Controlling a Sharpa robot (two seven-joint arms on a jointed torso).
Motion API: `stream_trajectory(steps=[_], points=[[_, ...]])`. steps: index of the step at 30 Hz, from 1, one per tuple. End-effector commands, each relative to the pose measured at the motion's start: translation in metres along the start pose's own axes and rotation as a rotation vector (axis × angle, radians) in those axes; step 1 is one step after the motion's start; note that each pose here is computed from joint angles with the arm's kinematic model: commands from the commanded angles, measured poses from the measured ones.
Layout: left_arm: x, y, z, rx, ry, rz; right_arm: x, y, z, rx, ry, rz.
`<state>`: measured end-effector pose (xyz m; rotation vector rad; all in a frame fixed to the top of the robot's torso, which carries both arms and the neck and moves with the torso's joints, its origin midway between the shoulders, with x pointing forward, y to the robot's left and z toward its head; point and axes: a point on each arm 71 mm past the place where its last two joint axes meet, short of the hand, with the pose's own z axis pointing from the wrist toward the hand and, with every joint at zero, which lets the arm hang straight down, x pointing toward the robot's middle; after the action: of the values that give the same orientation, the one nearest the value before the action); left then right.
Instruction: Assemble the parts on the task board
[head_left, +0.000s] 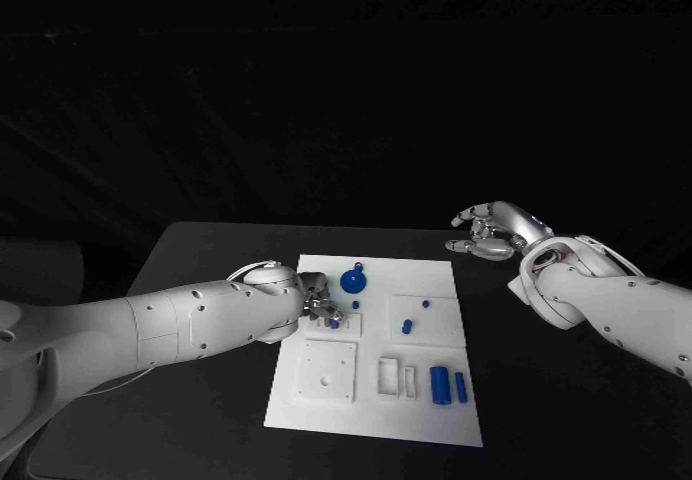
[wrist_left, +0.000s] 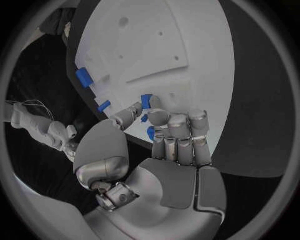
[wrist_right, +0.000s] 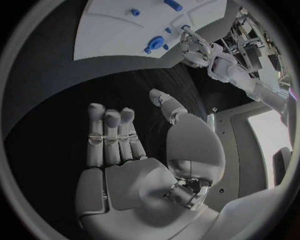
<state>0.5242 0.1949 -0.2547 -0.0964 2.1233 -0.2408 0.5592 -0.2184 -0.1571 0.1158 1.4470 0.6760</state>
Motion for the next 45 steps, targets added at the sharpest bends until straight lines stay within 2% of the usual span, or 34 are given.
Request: stream_trajectory(steps=[1,18,28,45], points=[[0.0012,-0.0024,0.0006,0.015,0.015,0.014,0.0013,0.0012,-0.0001,-0.007,0.014,0.001],[0.0040,-0.0050,0.0011,0.022,0.038,0.014,0.0015,0.0015,-0.0003,-0.007,0.016,0.001],[0.0043,-0.0026,0.0019,0.012,0.050,0.017,0.0014,0.0013,-0.0004,-0.007,0.017,0.001],[0.0053,-0.0041,0.0017,0.016,0.057,0.010,0.0016,0.0011,-0.0004,-0.007,0.020,0.001]])
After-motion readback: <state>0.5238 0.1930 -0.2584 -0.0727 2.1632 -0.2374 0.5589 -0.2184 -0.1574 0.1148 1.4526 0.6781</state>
